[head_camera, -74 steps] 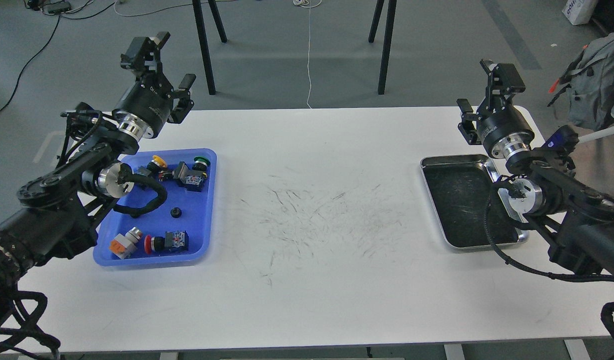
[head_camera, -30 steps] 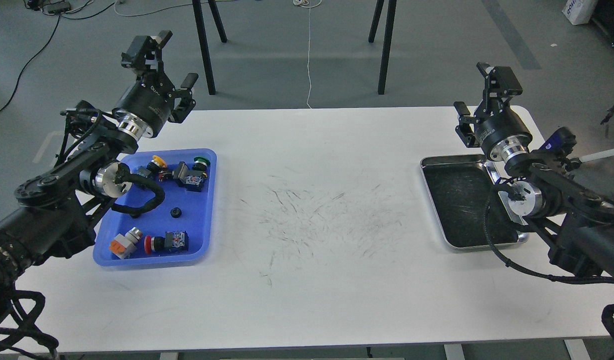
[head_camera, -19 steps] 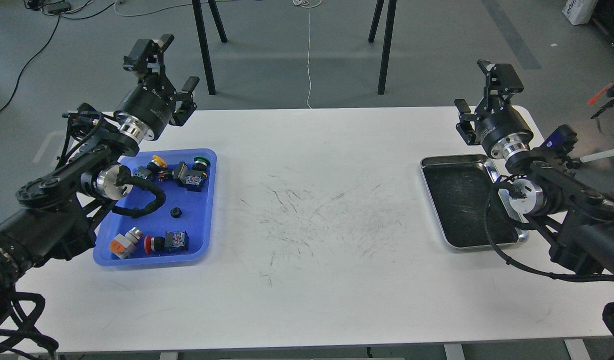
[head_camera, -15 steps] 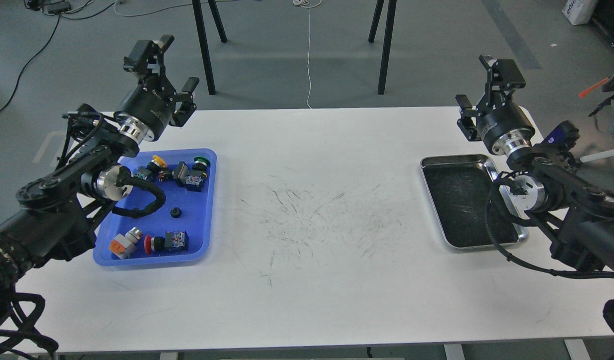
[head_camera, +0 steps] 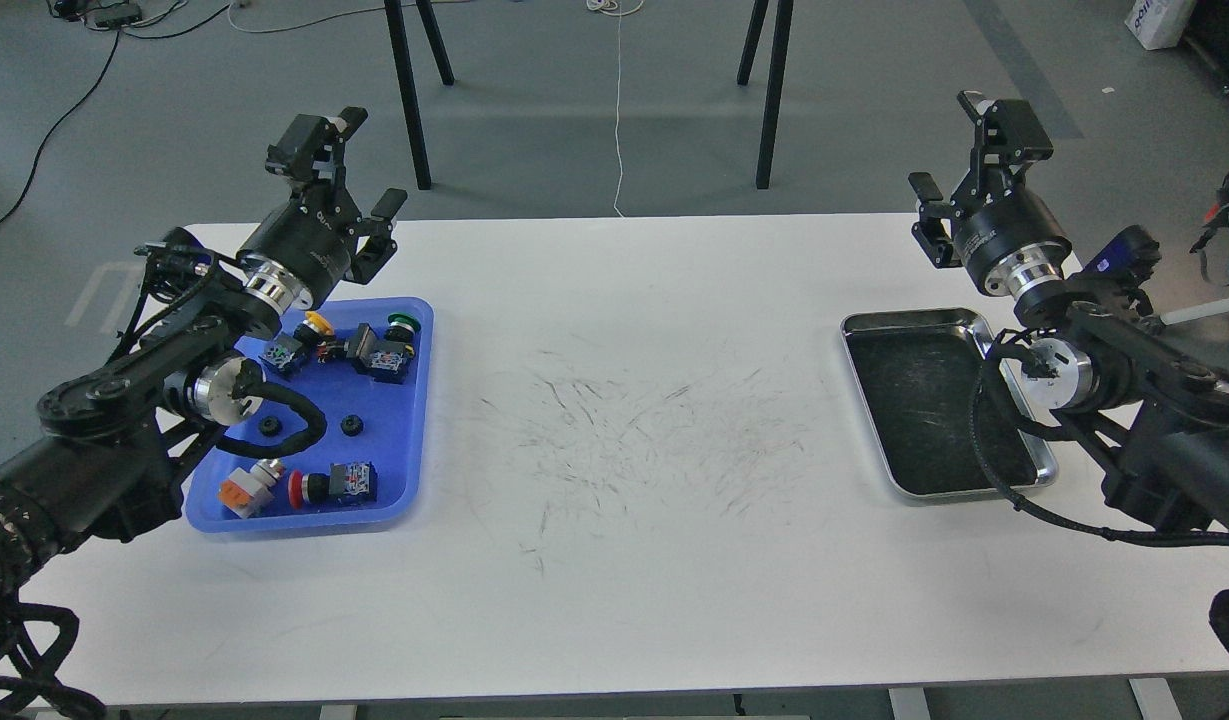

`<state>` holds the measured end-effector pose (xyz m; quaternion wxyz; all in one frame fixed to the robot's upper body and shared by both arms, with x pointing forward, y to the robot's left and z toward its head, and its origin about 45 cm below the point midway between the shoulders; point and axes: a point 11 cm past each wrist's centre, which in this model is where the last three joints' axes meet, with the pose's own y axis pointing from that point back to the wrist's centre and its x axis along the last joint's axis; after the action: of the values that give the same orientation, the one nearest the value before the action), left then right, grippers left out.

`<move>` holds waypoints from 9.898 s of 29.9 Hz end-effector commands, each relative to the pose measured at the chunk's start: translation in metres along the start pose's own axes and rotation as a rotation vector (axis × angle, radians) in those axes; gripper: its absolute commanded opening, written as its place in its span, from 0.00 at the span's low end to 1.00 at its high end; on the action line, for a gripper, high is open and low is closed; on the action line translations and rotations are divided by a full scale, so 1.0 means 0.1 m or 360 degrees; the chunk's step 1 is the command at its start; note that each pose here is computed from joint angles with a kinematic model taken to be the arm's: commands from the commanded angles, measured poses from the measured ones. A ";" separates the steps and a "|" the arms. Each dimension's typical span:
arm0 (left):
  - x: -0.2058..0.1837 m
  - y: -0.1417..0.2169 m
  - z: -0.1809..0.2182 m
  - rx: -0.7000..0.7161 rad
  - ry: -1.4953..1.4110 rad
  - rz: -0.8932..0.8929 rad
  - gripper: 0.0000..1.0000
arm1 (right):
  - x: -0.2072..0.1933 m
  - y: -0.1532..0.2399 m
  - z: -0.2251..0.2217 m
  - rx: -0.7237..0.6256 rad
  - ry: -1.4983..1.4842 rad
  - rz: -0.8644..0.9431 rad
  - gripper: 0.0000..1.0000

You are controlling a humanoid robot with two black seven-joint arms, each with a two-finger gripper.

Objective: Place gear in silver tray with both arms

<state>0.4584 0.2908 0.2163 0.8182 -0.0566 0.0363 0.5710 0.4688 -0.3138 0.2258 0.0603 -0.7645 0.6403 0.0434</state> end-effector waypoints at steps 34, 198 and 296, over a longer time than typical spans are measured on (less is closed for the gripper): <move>-0.28 0.45 -0.15 0.0349 -0.1479 -0.0900 1.00 | -0.03 -0.01 -0.22 0.0068 -0.0021 -0.0053 0.99; -1.45 0.43 -0.60 -0.0050 -0.2247 -0.1587 0.21 | 0.09 0.14 -0.03 -0.0011 -0.0002 -0.0042 0.99; -2.44 0.40 -1.57 -0.0109 -0.2452 -0.1983 0.38 | -0.02 0.14 0.10 -0.0041 -0.0026 -0.0056 0.99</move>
<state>0.3353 0.0584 0.0858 0.7709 0.2990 -0.5563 -0.0819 0.4551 -0.3124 0.2158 0.0571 -0.7754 0.6264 0.0566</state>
